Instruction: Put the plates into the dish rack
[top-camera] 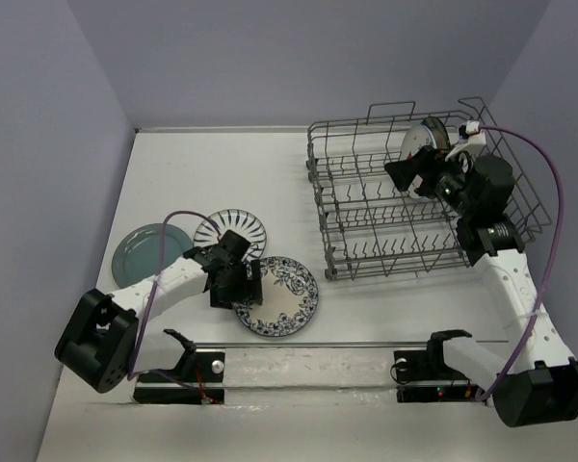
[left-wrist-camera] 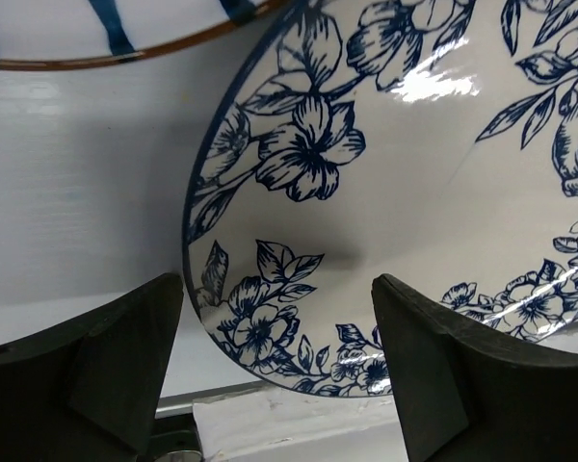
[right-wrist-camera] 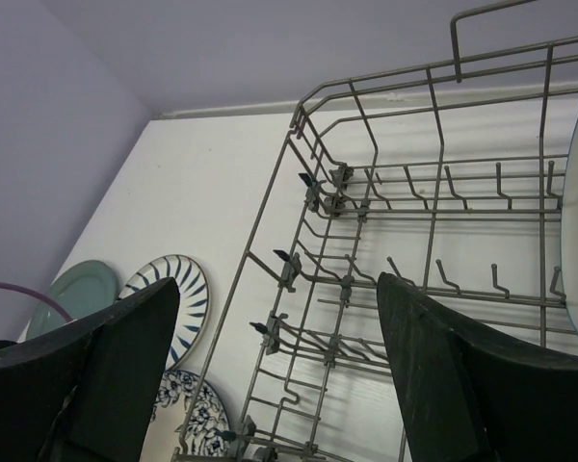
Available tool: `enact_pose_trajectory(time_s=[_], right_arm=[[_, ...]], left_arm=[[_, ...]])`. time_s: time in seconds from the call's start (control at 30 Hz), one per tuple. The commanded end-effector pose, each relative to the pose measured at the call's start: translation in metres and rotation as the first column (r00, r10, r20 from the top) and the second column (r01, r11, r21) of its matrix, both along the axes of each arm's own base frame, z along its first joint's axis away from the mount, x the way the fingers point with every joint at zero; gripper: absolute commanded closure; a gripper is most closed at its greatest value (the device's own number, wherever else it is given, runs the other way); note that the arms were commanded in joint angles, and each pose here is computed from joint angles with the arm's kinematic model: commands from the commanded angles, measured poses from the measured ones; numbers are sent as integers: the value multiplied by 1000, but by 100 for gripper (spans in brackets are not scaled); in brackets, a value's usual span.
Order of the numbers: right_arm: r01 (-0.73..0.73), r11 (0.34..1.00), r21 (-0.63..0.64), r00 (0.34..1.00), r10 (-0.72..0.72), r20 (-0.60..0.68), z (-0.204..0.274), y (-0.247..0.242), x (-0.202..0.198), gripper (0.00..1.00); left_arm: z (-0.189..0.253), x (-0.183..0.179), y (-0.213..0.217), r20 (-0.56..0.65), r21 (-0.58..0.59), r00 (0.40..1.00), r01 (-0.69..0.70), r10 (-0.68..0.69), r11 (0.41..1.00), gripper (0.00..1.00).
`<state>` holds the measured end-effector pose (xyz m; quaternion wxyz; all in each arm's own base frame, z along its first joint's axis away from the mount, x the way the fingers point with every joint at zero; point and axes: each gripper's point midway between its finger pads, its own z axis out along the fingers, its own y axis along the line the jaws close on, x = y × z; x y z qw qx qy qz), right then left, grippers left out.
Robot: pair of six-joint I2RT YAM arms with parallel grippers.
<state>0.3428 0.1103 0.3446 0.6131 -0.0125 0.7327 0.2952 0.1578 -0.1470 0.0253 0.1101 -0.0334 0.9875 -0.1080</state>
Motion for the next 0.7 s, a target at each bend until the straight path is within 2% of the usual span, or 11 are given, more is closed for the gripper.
enact_pose_trajectory(time_s=[0.0,0.17,0.23,0.27,0.37,0.47,0.5,0.53,0.67], right_arm=[[-35,999,25,998,34,60,19,8,-2,12],[-54,998,44,998,52,36,11,15,-6,12],[-51,998,46,998,49,31,9,15,-7,12],[-49,998,47,998,48,27,9,15,-8,12],[-41,998,45,999,40,25,10,13,-10,12],[-35,998,44,999,34,24,10,12,-11,12],[-44,998,45,999,43,23,11,15,-13,12],[-44,998,48,999,43,24,11,15,-13,12],[-57,997,48,998,57,14,9,17,-17,12]], left_arm=[[7,-5,-22,-1,-143,1000,29,-30,989,10],[-3,-21,-35,-40,-252,999,-1,-9,968,20],[-2,-16,-34,-14,-248,1000,-13,9,969,33],[-1,-15,-34,-10,-251,1000,-13,11,968,35],[1,-13,-35,3,-256,1000,-15,16,967,51],[2,-12,-35,9,-258,1000,-14,17,966,71],[4,-12,-35,14,-261,1000,-10,14,965,86],[4,-13,-36,15,-263,1000,-6,10,965,93],[12,-14,-40,43,-283,999,22,-10,959,94]])
